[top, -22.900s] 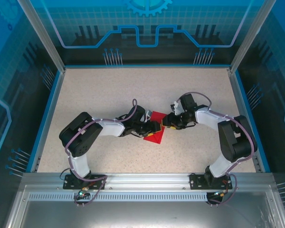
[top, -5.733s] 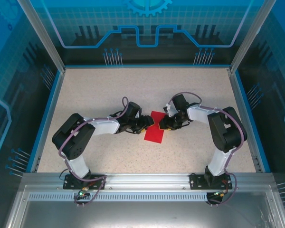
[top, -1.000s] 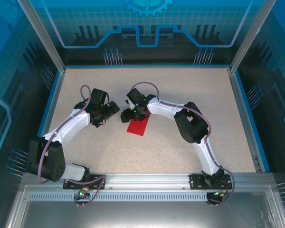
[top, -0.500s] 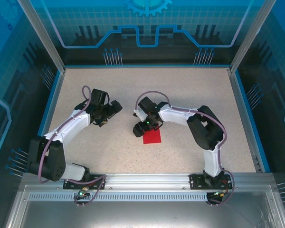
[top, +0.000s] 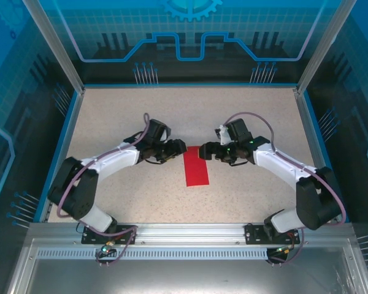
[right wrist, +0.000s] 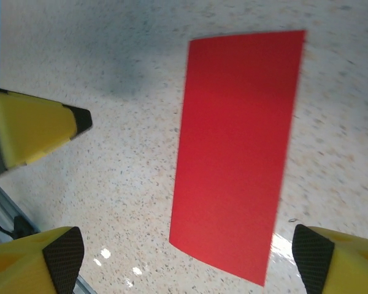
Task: Fold a paper plane with a square sheet of paper (pick it up from the middle)
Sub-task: Third fold the triangle at the center of the table.
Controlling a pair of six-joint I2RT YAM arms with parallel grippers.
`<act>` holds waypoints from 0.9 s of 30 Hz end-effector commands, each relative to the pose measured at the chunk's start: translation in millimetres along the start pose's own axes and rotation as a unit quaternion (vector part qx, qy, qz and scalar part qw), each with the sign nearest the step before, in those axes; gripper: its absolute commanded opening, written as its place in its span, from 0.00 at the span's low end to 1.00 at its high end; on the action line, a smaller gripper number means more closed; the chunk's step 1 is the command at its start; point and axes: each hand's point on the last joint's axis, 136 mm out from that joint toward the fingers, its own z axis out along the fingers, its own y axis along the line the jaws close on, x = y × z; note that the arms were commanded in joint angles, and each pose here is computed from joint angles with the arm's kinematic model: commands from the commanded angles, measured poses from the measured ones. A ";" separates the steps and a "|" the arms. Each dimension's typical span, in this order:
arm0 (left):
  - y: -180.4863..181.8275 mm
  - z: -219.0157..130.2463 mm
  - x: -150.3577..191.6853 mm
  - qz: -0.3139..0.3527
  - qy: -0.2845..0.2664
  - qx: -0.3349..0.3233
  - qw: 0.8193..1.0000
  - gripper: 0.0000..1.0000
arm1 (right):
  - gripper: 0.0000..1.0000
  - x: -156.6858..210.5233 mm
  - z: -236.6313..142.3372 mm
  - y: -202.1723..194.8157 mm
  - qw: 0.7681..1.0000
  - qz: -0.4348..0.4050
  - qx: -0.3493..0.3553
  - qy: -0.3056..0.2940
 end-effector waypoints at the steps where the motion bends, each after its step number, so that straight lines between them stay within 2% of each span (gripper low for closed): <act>1: -29.1 23.3 6.1 0.005 0.029 0.047 0.998 0.54 | 0.93 16.4 -2.1 -14.8 0.999 0.052 -0.003 0.015; 4: -26.2 43.2 12.4 -0.009 0.047 0.035 0.998 0.42 | 0.93 25.8 1.8 -22.3 0.997 0.069 -0.002 0.030; 9: -16.7 64.8 16.5 -0.013 0.064 0.010 0.998 0.28 | 0.90 38.6 15.6 -28.1 0.994 0.092 -0.012 0.059; 19: 34.7 80.5 19.2 -0.033 0.063 -0.101 0.992 0.18 | 0.78 58.8 33.7 -35.8 0.989 0.104 0.029 0.101; 27: 64.2 87.2 28.5 -0.059 0.068 -0.147 0.985 0.17 | 0.72 72.0 41.3 -35.9 0.986 0.100 0.057 0.124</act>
